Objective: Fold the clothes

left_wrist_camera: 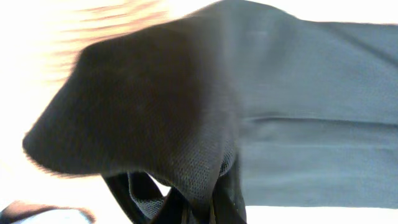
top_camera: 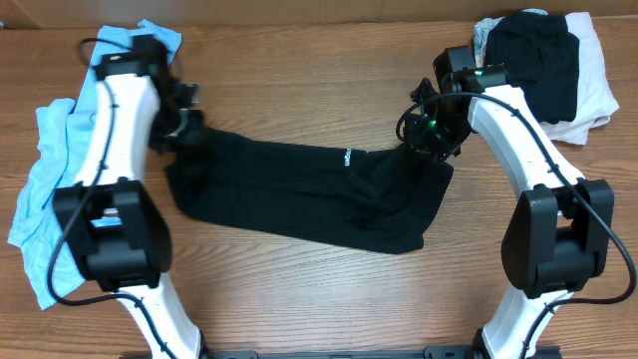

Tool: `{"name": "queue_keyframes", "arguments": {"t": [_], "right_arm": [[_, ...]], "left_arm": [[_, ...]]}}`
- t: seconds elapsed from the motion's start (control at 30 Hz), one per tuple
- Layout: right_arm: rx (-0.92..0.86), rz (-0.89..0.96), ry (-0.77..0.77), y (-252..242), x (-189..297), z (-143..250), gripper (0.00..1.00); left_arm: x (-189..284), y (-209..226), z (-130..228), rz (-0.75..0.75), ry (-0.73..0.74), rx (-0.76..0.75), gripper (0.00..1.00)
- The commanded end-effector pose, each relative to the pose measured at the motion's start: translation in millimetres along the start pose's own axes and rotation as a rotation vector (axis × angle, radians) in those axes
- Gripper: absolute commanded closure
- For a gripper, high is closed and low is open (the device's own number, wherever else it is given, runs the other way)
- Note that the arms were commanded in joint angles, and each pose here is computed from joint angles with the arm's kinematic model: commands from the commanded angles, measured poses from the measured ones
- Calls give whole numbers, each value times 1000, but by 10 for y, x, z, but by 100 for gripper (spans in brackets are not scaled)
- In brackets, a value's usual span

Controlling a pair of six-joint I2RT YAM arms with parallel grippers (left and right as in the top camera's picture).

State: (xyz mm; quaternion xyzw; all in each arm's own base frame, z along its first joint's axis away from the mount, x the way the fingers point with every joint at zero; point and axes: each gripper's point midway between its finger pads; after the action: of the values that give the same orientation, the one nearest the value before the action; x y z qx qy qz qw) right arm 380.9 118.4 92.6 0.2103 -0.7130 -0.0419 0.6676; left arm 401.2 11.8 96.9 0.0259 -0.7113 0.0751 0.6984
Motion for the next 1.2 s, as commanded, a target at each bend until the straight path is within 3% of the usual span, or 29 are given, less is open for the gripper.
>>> {"name": "queue_keyframes", "arguments": {"t": [0.0,0.43,1.03,1.1,1.17], "right_arm": [[13,-2,-51,56,161,-71,90],[13,10,-51,36,161,-73,89],[14,10,-54,36,161,-80,89],[14,10,-54,36,161,-80,89],[14,10,-54,36,161,-80,88]], "left_arm": [[59,-423,55,35,-4,-107,96],[4,-1298,234,55,-26,-225,96],[-30,-1772,427,91,-25,-313,96],[-32,-1802,457,90,-20,-322,89],[-35,-1836,483,89,-18,-334,55]]}}
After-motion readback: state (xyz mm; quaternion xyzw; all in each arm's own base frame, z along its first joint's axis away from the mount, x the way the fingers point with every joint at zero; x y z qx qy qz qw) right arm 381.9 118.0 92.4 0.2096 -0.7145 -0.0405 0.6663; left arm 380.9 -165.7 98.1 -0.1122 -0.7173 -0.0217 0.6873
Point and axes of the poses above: each gripper's point midway between its finger pads, its own x axis back along the fingers, its own y axis along the line the jaws close on, z = x × y, and after that the axes turned 13 degrees about x, right-handed
